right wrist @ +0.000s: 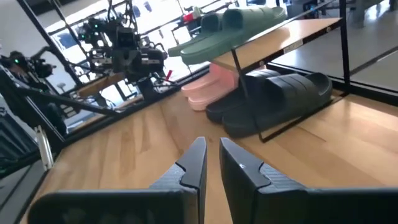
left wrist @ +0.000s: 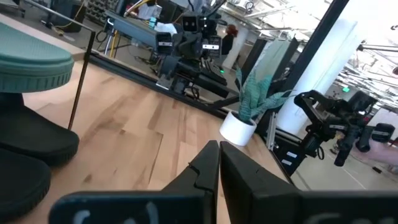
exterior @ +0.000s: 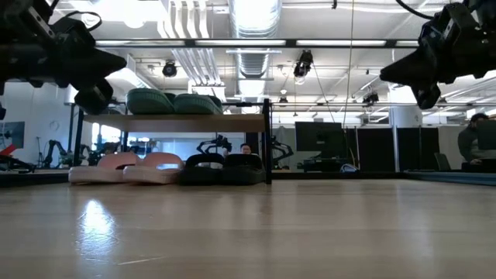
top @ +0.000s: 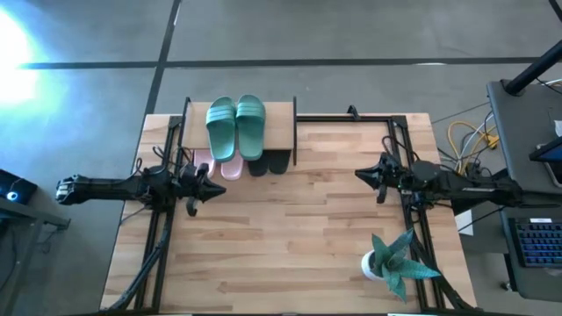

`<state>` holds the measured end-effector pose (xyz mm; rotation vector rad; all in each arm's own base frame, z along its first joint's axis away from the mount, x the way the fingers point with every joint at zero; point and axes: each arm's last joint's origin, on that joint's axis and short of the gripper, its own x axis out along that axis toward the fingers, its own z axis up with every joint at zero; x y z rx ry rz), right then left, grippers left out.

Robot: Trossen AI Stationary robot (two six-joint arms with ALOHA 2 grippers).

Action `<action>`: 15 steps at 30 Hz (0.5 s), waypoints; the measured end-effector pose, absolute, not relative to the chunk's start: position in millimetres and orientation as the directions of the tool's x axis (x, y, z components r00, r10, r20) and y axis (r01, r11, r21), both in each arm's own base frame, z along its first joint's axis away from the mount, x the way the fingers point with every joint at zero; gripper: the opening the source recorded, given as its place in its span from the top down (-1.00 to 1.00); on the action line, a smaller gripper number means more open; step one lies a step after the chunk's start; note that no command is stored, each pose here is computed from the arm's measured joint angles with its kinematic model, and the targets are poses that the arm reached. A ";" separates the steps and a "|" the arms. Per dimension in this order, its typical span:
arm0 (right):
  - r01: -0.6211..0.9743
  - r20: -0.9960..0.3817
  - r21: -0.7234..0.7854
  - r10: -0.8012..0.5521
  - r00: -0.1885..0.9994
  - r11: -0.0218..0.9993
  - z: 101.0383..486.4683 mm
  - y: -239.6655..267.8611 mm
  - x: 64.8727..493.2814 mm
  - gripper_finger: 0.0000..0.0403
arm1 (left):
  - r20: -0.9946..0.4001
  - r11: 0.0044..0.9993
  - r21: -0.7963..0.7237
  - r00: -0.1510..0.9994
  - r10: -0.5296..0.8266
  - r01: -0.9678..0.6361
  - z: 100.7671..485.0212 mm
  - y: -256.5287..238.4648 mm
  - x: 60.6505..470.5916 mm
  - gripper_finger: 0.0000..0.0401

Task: Pick and place slides into the shelf
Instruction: Return to Home Position

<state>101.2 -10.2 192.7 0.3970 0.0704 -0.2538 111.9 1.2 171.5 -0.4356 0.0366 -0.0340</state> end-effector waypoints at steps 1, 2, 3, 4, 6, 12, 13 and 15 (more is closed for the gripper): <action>0.260 -0.122 0.365 -0.231 0.965 0.894 191.2 -10.3 101.4 0.81 | -0.028 0.906 -0.422 0.999 -0.041 0.025 171.5 1.2 111.9 1.00; 0.260 -0.125 0.361 -0.230 0.965 0.896 190.1 -10.2 101.5 0.81 | -0.029 0.906 -0.422 0.999 -0.041 0.025 171.4 1.2 112.0 1.00; 0.262 -0.128 0.359 -0.231 0.965 0.896 189.2 -10.3 101.6 0.81 | -0.031 0.906 -0.423 0.999 -0.041 0.024 171.2 1.2 112.1 1.00; 0.262 -0.128 0.359 -0.231 0.965 0.896 189.0 -10.3 101.6 0.81 | -0.031 0.906 -0.423 0.999 -0.041 0.024 171.2 1.2 112.1 1.00; 0.262 -0.129 0.357 -0.231 0.965 0.896 188.7 -10.3 101.7 0.81 | -0.033 0.906 -0.423 0.999 -0.042 0.024 171.1 1.2 112.3 1.00; 0.262 -0.128 0.357 -0.231 0.965 0.897 188.7 -10.3 101.7 0.81 | -0.035 0.906 -0.422 0.998 -0.042 0.023 170.8 1.2 112.4 1.00; 0.262 -0.128 0.357 -0.231 0.965 0.897 188.3 -10.3 101.8 0.81 | -0.035 0.906 -0.422 0.999 -0.040 0.021 170.8 1.5 112.4 1.00; 0.261 -0.126 0.358 -0.231 0.965 0.896 185.4 -10.3 101.8 0.81 | -0.036 0.906 -0.422 0.999 -0.039 0.020 170.1 1.5 112.4 1.00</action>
